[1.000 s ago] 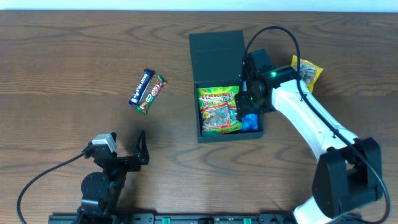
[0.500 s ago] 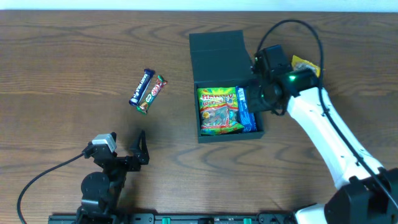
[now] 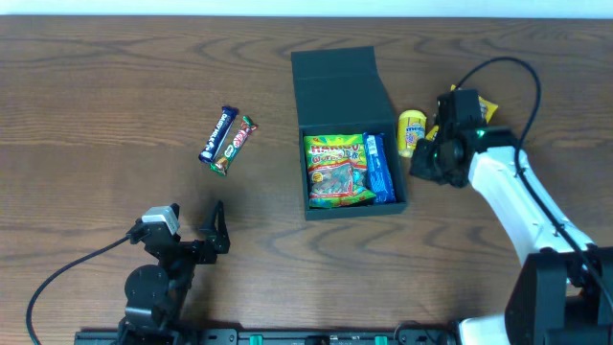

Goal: Pack container
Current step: 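Move right gripper to the yellow Hacks bag and grasp it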

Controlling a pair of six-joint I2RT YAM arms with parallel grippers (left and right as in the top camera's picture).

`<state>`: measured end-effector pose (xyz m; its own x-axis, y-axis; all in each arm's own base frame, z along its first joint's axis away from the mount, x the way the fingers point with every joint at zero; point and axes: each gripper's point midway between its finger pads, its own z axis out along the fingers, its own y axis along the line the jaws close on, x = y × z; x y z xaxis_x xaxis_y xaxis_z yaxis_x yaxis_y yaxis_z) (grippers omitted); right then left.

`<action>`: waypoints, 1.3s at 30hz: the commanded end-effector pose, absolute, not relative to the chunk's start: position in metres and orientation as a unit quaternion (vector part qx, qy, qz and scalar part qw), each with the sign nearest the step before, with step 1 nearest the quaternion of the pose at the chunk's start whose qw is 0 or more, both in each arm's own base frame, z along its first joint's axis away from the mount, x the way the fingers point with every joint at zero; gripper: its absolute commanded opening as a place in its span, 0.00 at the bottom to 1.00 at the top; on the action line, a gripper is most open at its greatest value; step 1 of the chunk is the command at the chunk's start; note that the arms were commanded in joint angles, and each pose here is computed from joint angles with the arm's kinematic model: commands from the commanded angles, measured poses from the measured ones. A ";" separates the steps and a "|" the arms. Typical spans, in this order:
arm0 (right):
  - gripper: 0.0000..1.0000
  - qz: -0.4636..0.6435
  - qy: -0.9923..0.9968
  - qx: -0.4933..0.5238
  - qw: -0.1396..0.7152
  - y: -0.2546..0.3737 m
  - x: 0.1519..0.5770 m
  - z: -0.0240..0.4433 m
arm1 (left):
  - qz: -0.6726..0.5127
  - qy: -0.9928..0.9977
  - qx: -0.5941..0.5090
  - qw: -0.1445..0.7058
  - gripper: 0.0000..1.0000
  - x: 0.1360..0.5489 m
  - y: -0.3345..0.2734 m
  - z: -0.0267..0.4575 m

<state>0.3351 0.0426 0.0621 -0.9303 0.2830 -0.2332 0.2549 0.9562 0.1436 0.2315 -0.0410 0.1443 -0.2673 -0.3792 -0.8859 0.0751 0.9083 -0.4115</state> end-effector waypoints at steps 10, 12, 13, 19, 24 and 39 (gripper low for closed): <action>0.01 0.178 0.978 0.056 0.091 0.101 0.313 0.042 | -0.237 0.780 -0.067 0.575 0.96 0.228 -0.061 0.138; 0.01 0.185 0.977 0.048 0.090 0.106 0.312 0.043 | -0.225 0.784 -0.053 0.577 0.96 0.228 -0.061 0.142; 0.01 0.185 0.978 0.042 0.090 0.109 0.311 0.043 | -0.215 0.786 -0.045 0.578 0.96 0.228 -0.060 0.145; 0.01 0.147 0.982 0.056 0.102 0.103 0.315 0.041 | -0.135 0.805 -0.032 0.577 0.96 0.241 -0.044 0.166; 0.01 0.141 0.977 0.083 0.137 0.089 0.339 0.057 | -0.094 0.835 -0.003 0.542 0.96 0.264 -0.044 0.180; 0.51 0.031 0.937 0.246 0.247 -0.027 0.398 0.113 | -0.157 0.896 0.068 0.410 0.95 0.383 -0.099 0.170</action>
